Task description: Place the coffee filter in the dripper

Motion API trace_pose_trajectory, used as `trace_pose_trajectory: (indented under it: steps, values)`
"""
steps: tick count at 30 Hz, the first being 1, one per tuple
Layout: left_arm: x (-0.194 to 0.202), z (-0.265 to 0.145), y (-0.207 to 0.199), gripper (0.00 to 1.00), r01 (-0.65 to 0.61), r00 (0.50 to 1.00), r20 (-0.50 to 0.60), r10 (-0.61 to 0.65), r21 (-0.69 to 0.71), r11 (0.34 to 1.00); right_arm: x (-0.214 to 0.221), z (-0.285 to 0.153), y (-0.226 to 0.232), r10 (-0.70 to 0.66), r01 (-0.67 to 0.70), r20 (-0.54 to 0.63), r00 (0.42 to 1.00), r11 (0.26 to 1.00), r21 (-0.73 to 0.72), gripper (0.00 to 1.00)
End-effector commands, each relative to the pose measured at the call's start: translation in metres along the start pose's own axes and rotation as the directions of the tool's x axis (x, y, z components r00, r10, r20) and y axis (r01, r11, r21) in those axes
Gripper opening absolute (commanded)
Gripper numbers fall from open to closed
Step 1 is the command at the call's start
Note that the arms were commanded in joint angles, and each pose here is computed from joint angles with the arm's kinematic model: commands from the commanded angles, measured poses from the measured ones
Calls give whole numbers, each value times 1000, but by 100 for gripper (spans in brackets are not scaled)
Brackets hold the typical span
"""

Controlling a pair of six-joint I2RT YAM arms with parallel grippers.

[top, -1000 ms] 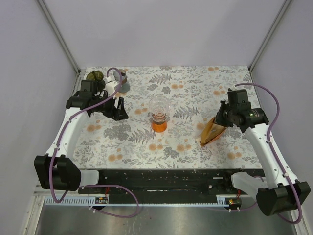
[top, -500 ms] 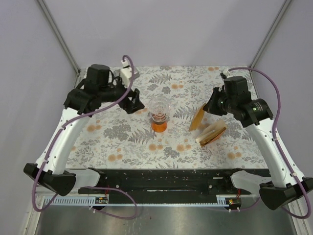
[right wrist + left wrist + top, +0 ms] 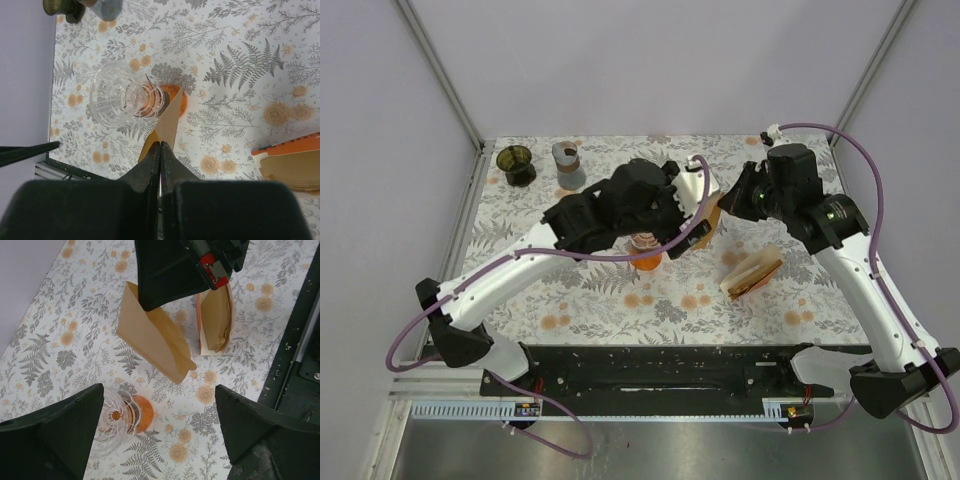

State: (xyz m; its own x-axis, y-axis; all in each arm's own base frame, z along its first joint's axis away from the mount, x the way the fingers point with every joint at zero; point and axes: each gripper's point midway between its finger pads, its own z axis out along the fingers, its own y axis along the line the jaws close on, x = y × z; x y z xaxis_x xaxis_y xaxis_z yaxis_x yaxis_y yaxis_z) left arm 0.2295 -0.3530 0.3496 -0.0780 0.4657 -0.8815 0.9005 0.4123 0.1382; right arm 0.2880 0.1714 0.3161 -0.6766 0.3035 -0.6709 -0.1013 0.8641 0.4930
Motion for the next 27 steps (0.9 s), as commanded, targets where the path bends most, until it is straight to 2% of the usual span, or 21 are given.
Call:
trace_pose_trajectory:
  steps: [1, 4, 7, 13, 18, 23, 27]
  values:
    - [-20, 16, 17, 96, -41, 997, 59, 53, -190, 981, -21, -15, 22, 25, -16, 104, 994, 996, -84, 0]
    - [-17, 29, 21, 95, -33, 998, 46, 45, -227, 973, -19, -14, 21, 24, -16, 98, 995, 996, -89, 0]
    - [-17, 39, 29, 89, -41, 998, 37, 53, -271, 962, -18, -14, 22, 22, -13, 96, 995, 995, -97, 0]
    - [-8, 55, 27, 80, -40, 999, 10, 44, -264, 964, -15, -12, 23, 22, -11, 92, 996, 994, -110, 0]
    - [-5, 61, 24, 79, -33, 999, 4, 35, -249, 968, -13, -10, 22, 21, -11, 90, 996, 994, -111, 0]
    - [2, 66, 35, 63, -58, 998, -30, 51, -306, 950, -13, -12, 24, 18, -7, 91, 996, 992, -122, 0]
    - [13, 67, 33, 41, -51, 997, -77, 30, -289, 956, -12, -14, 24, 7, 5, 95, 995, 992, -127, 0]
